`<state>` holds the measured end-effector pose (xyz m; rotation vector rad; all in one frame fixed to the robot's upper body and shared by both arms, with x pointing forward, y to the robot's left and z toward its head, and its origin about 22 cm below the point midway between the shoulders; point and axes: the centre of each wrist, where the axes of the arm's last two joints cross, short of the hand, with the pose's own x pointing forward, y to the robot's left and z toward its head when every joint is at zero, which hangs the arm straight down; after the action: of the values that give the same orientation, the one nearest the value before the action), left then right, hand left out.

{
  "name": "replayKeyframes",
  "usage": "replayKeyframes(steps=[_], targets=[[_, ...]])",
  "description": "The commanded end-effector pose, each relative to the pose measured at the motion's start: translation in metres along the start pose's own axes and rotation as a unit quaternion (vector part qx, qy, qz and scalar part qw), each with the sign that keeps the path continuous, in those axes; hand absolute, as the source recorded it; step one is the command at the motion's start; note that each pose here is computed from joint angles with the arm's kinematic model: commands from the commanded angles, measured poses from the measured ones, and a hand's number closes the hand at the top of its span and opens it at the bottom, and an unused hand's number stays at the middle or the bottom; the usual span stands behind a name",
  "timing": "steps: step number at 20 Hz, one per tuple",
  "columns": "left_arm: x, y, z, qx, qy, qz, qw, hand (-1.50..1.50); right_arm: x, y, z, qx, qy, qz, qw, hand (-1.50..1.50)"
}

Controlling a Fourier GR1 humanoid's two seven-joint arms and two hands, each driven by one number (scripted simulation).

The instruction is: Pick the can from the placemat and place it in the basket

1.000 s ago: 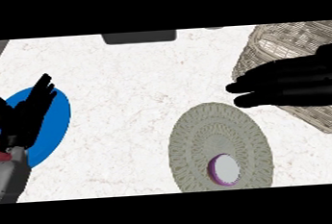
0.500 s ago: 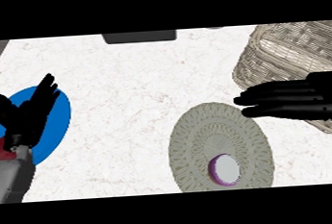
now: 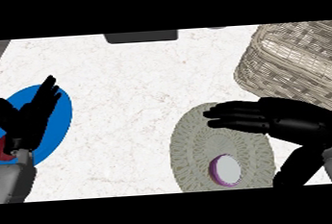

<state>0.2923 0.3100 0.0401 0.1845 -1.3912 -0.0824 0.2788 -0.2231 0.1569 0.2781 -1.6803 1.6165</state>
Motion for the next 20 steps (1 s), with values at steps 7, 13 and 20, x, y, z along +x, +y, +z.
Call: replayKeyframes(steps=[7,13,20], targets=[[-0.008,0.008,-0.013,0.001,0.005,0.003,1.0000,0.00,-0.024,0.065,-0.046,0.053,0.011,0.021,0.998,-1.50],[0.000,0.013,-0.003,0.006,0.006,0.008,0.9999,0.00,-0.045,0.093,-0.052,0.083,0.029,0.045,0.995,-1.50],[-0.013,0.002,0.006,-0.003,0.010,-0.004,0.9999,0.00,-0.062,0.081,-0.034,0.068,0.014,0.041,0.997,-1.50]])
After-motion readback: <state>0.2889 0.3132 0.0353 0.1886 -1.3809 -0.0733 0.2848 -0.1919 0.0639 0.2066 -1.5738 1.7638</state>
